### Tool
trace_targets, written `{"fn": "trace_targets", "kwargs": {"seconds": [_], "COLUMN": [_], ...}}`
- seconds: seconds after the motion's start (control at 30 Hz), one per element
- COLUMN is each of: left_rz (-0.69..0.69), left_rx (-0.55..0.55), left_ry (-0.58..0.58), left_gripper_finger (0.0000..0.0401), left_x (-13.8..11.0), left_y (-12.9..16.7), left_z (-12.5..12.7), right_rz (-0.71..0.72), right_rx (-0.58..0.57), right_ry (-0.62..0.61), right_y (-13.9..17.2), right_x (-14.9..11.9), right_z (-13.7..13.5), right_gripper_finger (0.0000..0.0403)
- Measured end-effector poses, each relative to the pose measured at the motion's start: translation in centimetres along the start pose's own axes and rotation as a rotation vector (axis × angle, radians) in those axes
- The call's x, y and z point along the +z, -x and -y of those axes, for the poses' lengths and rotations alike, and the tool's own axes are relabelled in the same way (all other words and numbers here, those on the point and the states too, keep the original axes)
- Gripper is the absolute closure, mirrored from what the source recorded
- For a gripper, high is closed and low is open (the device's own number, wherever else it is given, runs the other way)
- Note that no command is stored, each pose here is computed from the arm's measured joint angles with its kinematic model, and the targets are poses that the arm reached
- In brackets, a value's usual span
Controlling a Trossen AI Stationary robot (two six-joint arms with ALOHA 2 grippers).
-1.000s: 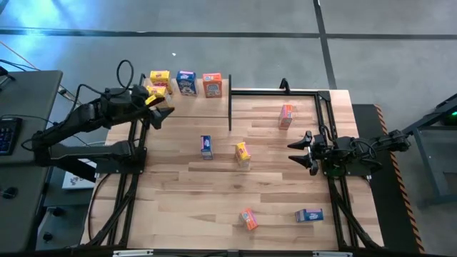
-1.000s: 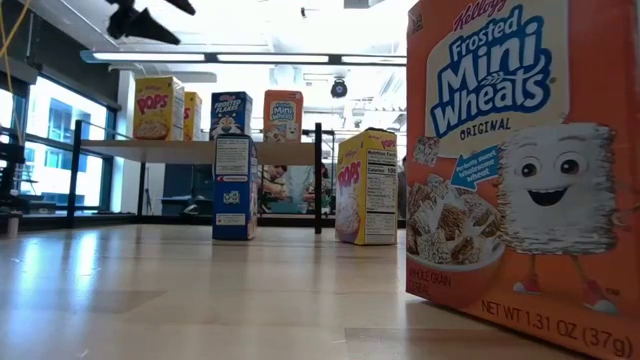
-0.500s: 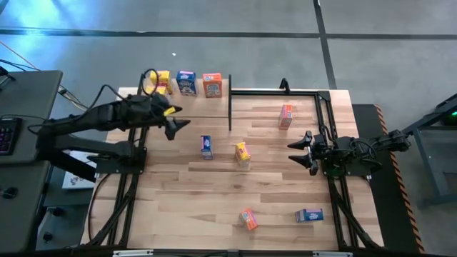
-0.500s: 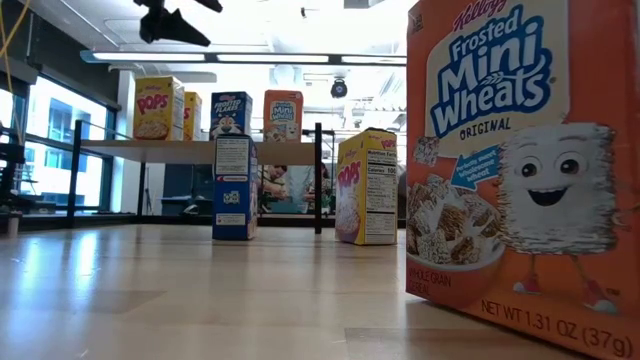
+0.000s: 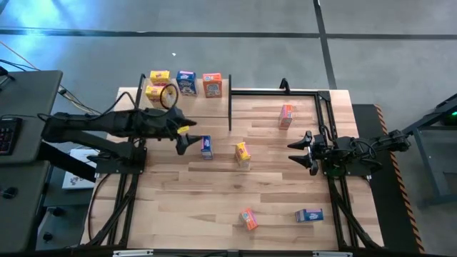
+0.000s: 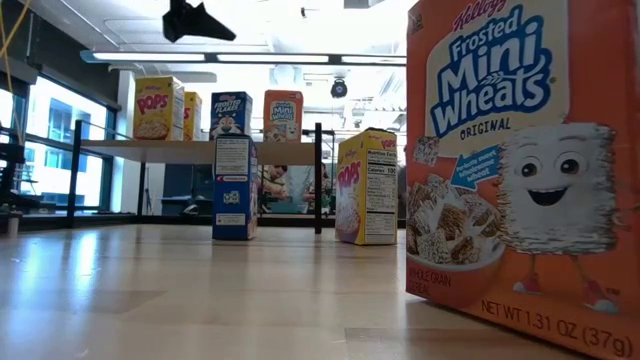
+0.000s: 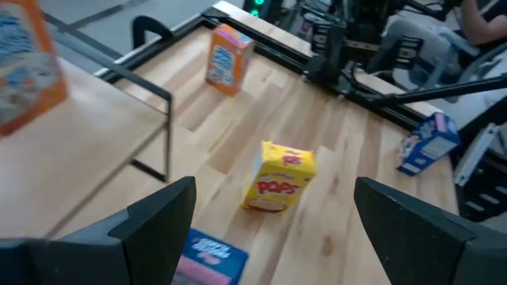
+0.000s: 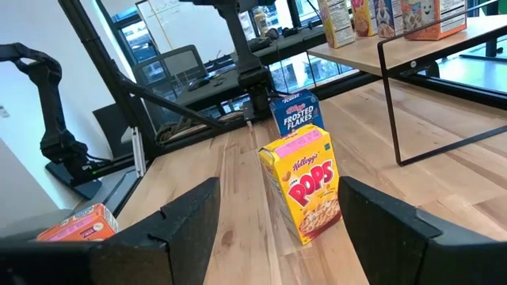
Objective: Stack cereal on shelf
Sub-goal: Put the right blue cereal box on the shelf aligned with the other blue cereal box
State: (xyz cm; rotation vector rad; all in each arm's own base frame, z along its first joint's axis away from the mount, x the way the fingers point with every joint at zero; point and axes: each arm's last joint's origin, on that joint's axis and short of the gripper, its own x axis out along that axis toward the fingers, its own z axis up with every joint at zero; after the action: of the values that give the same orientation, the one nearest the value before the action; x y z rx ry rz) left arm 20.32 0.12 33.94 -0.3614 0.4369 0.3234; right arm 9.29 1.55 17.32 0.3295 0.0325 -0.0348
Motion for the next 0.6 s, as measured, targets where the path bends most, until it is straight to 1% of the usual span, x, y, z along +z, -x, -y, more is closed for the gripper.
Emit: {"fn": "trace_targets", "kwargs": {"seconds": [0.3,0.43,0.5,0.6], "left_rz": [0.018,0.016,0.012,0.007], "left_rx": [-0.069,-0.087,-0.093,-0.107], "left_ry": [0.011,0.015,0.025,0.014], "left_gripper_finger": [0.0066,0.0066,0.0066,0.0066], "left_x": [-0.2,-0.4,-0.5,-0.5], "left_y": [-2.0,-2.3,-2.2,-2.1], "left_z": [2.1,2.6,2.7,2.8], "right_rz": [0.015,0.06,0.063,0.106], "right_rx": [0.005,0.02,0.026,0.044], "right_ry": [-0.014,-0.072,-0.076,-0.087], "right_y": [0.0,0.0,0.0,0.0], "right_x": [0.1,0.5,0.6,1.0], "right_z": [0.0,-0.2,-0.2,-0.4], "right_gripper_finger": [0.0155,0.0155,0.0155,0.0155]}}
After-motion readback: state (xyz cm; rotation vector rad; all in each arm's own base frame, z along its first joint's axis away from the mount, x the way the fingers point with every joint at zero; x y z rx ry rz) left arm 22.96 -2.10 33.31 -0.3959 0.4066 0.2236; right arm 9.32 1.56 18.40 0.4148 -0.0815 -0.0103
